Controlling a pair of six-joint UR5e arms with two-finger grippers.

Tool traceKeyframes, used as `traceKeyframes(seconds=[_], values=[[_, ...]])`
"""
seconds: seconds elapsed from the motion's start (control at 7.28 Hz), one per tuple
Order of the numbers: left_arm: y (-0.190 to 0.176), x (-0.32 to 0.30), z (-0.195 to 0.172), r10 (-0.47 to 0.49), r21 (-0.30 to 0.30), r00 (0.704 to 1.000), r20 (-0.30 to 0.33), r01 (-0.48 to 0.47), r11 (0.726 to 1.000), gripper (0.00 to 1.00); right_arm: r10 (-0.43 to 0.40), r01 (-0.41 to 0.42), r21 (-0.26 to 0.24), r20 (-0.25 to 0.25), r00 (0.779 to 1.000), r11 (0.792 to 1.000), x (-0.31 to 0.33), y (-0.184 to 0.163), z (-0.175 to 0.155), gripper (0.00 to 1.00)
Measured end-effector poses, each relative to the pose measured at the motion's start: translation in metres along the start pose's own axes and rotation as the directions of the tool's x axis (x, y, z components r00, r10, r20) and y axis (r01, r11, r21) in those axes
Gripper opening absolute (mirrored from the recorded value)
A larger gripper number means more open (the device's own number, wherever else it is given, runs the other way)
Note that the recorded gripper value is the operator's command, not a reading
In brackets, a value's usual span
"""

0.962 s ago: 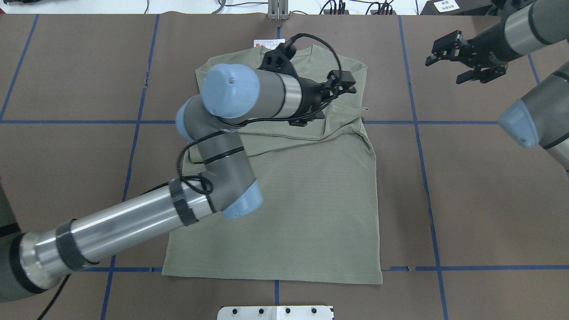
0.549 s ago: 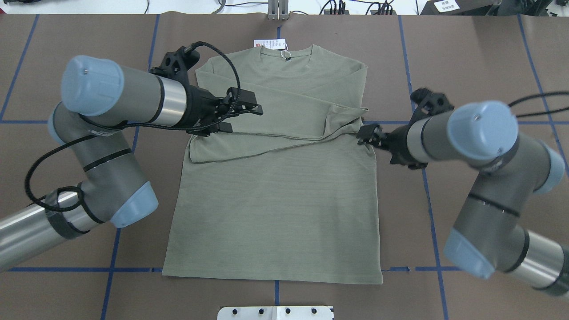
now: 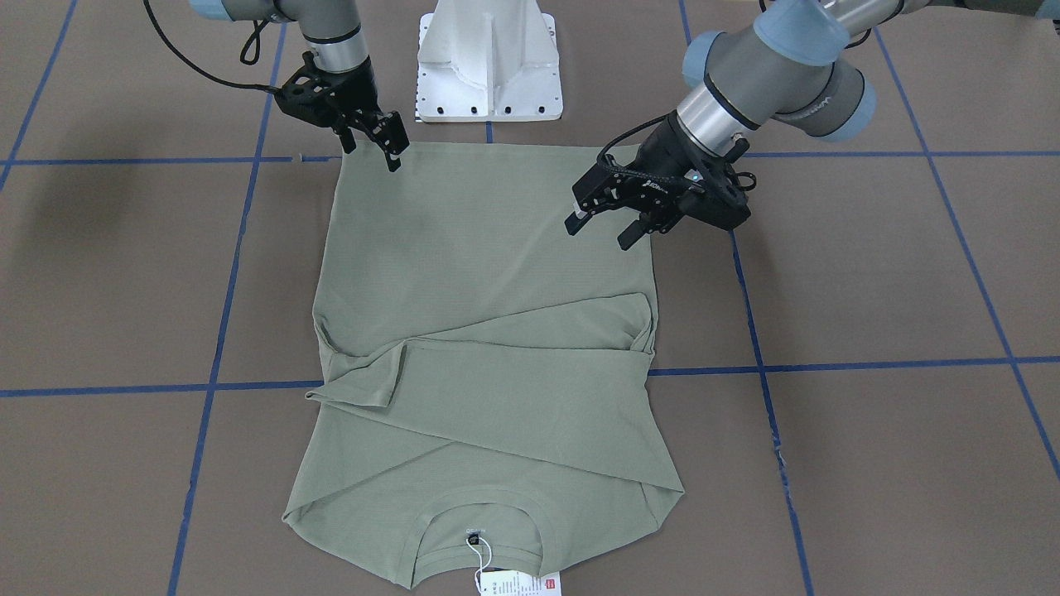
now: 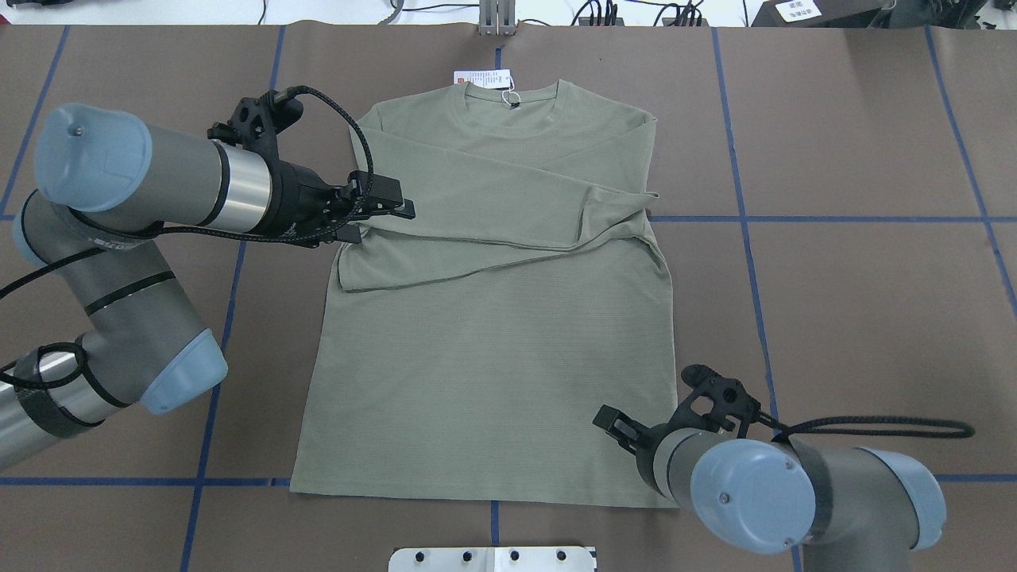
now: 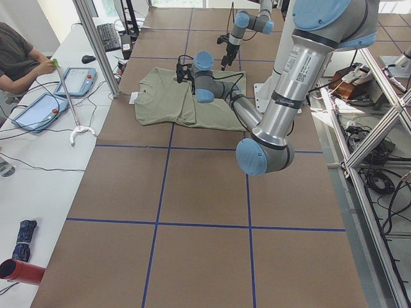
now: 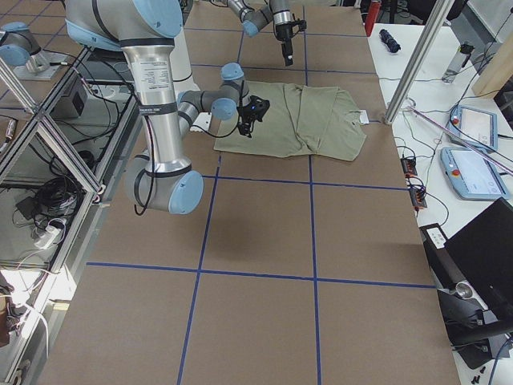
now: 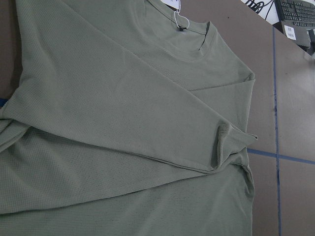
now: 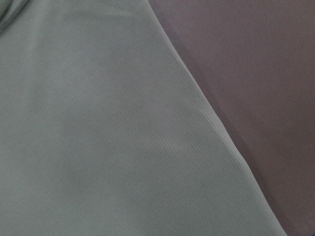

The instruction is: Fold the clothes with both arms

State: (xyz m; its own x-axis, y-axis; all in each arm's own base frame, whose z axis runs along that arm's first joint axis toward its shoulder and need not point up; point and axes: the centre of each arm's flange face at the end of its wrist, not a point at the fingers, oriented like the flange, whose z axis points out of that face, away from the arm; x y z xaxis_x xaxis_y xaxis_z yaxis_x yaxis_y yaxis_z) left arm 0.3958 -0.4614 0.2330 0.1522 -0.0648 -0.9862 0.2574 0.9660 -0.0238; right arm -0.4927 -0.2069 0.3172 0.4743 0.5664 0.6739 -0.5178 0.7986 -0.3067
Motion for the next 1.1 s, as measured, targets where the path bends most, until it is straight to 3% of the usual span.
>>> traceKeyframes(seconds=[0.41,0.55,0.69,0.82,0.96,1.1], values=[[0.001,-0.002,0.002,-0.002,-0.002,1.000,0.004,0.002,1.000,0.96,0.055,-0.055,0.004,-0.065,0.996,0.998,0.037,0.014,0.014,0.86],[0.001,-0.002,0.003,-0.003,-0.002,1.000,0.004,0.003,1.000,0.96,0.052,-0.051,0.008,-0.079,0.996,0.999,0.045,0.015,0.017,0.80],[0.002,-0.002,0.003,-0.004,-0.003,1.000,0.004,0.004,1.000,0.96,0.046,-0.046,0.011,-0.089,0.995,0.999,0.051,0.017,0.020,0.66],[0.002,-0.002,0.003,-0.006,-0.004,1.000,0.003,0.006,1.000,0.96,0.042,-0.041,0.011,-0.095,0.995,0.999,0.055,0.019,0.021,0.40],[0.002,-0.001,0.003,-0.007,-0.004,1.000,0.002,0.007,1.000,0.96,0.038,-0.037,0.010,-0.099,0.994,0.999,0.057,0.020,0.022,0.00],[0.002,-0.001,0.002,-0.008,-0.003,1.000,0.001,0.008,1.000,0.96,0.036,-0.035,0.008,-0.101,0.994,0.999,0.058,0.022,0.022,0.00]])
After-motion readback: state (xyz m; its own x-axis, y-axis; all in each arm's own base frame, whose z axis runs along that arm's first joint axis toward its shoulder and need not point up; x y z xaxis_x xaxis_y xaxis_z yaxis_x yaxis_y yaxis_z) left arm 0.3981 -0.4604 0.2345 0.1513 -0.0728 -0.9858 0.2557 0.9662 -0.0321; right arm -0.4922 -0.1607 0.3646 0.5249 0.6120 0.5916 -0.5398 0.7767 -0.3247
